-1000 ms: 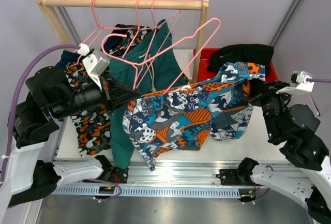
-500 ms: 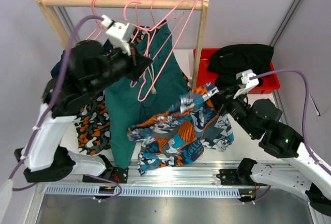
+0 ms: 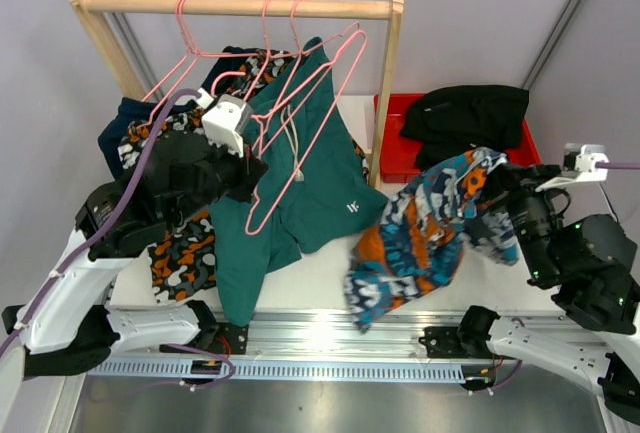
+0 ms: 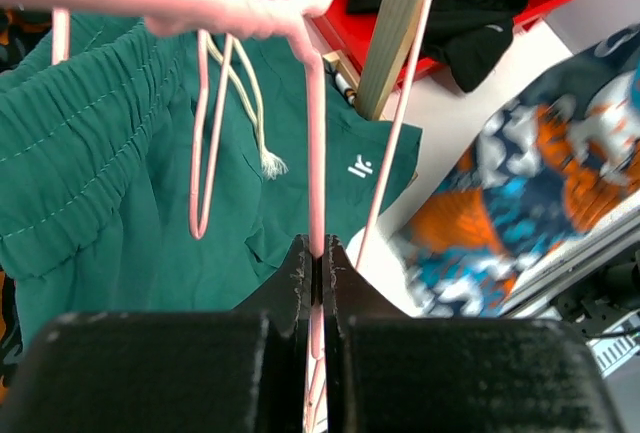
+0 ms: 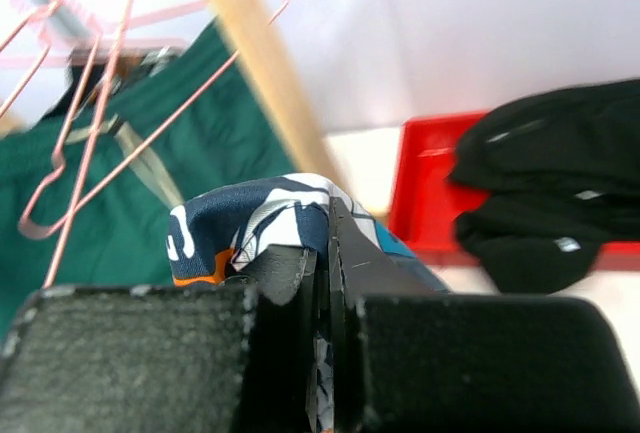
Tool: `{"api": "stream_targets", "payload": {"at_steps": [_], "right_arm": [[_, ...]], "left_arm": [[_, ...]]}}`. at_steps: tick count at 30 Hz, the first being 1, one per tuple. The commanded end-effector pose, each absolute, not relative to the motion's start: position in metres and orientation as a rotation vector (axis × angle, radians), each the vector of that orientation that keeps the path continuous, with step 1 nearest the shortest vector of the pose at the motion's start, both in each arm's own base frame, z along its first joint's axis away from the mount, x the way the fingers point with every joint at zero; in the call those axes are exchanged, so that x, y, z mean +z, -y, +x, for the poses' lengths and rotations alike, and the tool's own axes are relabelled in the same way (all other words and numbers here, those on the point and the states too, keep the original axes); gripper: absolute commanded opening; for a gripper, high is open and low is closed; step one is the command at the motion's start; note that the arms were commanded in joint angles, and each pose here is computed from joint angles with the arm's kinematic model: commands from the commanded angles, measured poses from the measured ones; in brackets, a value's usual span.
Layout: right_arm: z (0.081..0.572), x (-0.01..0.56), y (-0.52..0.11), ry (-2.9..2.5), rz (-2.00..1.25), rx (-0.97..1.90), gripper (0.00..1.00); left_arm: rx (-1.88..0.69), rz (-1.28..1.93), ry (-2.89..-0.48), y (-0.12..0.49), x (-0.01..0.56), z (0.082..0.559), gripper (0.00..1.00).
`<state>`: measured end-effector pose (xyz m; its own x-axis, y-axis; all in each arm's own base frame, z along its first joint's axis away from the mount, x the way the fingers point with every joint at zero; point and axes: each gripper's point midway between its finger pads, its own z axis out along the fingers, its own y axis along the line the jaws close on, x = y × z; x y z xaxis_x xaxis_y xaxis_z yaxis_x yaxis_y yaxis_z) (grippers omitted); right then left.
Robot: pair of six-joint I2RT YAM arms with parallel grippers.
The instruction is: Remove the shorts from the hanger
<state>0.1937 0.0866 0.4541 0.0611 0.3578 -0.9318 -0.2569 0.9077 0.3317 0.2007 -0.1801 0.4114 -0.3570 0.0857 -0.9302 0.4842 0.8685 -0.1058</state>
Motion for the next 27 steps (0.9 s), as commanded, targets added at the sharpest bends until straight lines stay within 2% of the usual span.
{"api": "stream_targets", "payload": {"at_steps": [1,5,8,9,10,11,12,13,15,16,18,20,21,22,23,27], "right_arm": [[0.199,0.501,-0.052,-1.316,0.226,0.345,0.0],[0.22,0.564,-0.058,-1.202,0.193,0.17,0.0],[0.258,0.618,-0.062,-1.151,0.132,0.068,0.0],[0.273,0.651,-0.058,-1.102,0.153,0.078,0.0],[0.294,0.654,-0.016,-1.111,0.207,-0.042,0.0],[0.309,0.667,-0.025,-1.08,0.158,0.091,0.0],[0.322,0.675,-0.014,-1.066,0.17,0.108,0.0],[0.353,0.677,-0.003,-1.067,0.181,0.119,0.0],[0.382,0.679,0.028,-1.029,0.219,0.132,0.0],[0.414,0.667,0.038,-1.029,0.241,0.138,0.0],[0.445,0.647,0.047,-1.043,0.253,0.155,0.0],[0.491,0.599,0.05,-1.128,0.27,0.175,0.01],[0.507,0.579,0.036,-1.181,0.226,0.245,0.51],[0.523,0.55,0.034,-1.26,0.226,0.263,0.88],[0.547,0.511,0.034,-1.357,0.243,0.28,0.99],[0.562,0.406,0.025,-1.633,0.323,0.33,1.0]], "left_arm": [[-0.434,0.36,-1.89,0.181,0.416,0.207,0.0],[-0.423,0.368,-1.901,0.193,0.413,0.216,0.0],[-0.413,0.362,-1.892,0.197,0.419,0.222,0.0],[-0.403,0.37,-1.901,0.199,0.415,0.224,0.0],[-0.4,0.374,-1.902,0.201,0.415,0.226,0.0],[-0.403,0.378,-1.897,0.203,0.417,0.226,0.0],[-0.397,0.382,-1.897,0.203,0.417,0.227,0.0],[-0.383,0.387,-1.899,0.203,0.416,0.229,0.0],[-0.353,0.397,-1.905,0.205,0.413,0.234,0.0],[-0.347,0.395,-1.902,0.205,0.414,0.235,0.0],[-0.334,0.401,-1.906,0.208,0.413,0.238,0.0],[-0.315,0.399,-1.911,0.209,0.411,0.243,0.0],[-0.308,0.399,-1.907,0.211,0.413,0.245,0.0],[-0.302,0.399,-1.906,0.212,0.413,0.247,0.0],[-0.29,0.402,-1.908,0.213,0.413,0.25,0.0],[-0.222,0.41,-1.923,0.226,0.414,0.268,0.0]]}}
